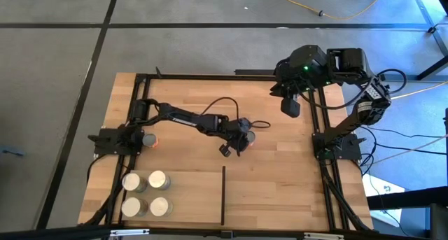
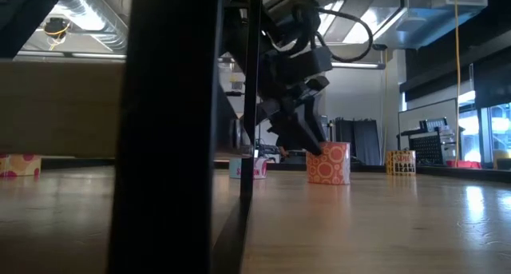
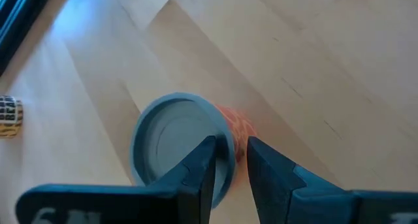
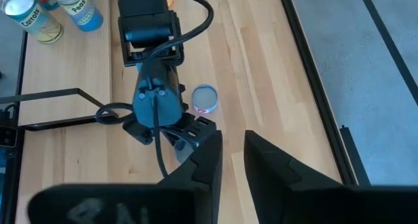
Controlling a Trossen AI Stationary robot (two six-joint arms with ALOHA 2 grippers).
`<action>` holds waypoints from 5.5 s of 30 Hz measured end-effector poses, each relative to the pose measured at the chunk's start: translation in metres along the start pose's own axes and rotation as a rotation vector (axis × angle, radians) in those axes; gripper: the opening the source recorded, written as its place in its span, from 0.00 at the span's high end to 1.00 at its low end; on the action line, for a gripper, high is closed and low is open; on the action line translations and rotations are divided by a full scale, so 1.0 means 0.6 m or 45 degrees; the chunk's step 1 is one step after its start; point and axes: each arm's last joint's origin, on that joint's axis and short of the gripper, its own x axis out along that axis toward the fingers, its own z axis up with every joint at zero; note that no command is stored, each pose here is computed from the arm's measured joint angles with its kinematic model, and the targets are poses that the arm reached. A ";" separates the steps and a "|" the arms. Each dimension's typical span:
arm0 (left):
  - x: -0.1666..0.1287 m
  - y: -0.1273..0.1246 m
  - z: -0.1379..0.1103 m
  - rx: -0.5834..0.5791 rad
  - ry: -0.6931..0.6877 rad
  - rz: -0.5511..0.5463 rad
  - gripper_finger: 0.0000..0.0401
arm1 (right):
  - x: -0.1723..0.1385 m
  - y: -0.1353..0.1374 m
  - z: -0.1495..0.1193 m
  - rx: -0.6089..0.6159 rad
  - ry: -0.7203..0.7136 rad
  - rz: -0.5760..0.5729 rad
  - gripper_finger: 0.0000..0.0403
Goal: Pick and place cans onto a shelf
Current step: Put the canned sauce on the shelf
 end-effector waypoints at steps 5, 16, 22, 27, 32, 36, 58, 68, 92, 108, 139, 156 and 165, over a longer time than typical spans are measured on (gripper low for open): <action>0.000 0.000 -0.001 -0.006 0.030 0.024 0.84 | 0.000 0.000 0.000 0.001 0.000 0.000 0.83; -0.015 -0.007 0.017 -0.048 0.107 0.073 0.99 | 0.000 0.000 0.000 -0.001 0.000 0.000 0.83; -0.058 0.016 0.049 -0.095 0.101 0.039 0.99 | 0.000 0.000 0.000 -0.001 0.001 0.000 0.83; -0.102 0.046 0.076 -0.193 0.139 0.028 0.99 | 0.000 0.000 0.000 -0.002 0.001 0.000 0.83; -0.159 0.079 0.104 -0.349 0.186 0.078 1.00 | 0.000 0.000 0.000 -0.078 0.001 0.001 0.83; -0.217 0.102 0.121 -0.515 0.202 0.096 1.00 | 0.000 0.000 0.000 -0.146 0.001 0.001 0.83; -0.426 0.028 0.166 -0.784 0.316 -0.015 1.00 | 0.000 0.000 0.000 -0.197 0.002 0.004 0.83; -0.515 -0.053 0.203 -0.931 0.188 -0.007 1.00 | 0.000 0.001 0.000 -0.202 0.001 0.024 0.83; -0.475 -0.319 0.277 -1.392 0.152 -0.046 1.00 | 0.000 0.001 0.000 -0.204 0.000 0.025 0.83; -0.358 -0.459 0.242 -1.611 0.090 -0.100 1.00 | 0.000 0.001 0.000 -0.203 0.000 0.025 0.83; -0.323 -0.479 0.220 -1.574 0.182 -0.106 0.98 | 0.000 0.001 -0.001 -0.261 0.002 0.024 0.83; -0.298 -0.496 0.233 -1.637 0.181 -0.206 0.90 | 0.000 0.001 -0.001 -0.202 0.004 0.024 0.83; -0.296 -0.491 0.233 -1.663 0.190 -0.207 0.88 | 0.000 0.001 -0.001 -0.202 0.003 0.024 0.83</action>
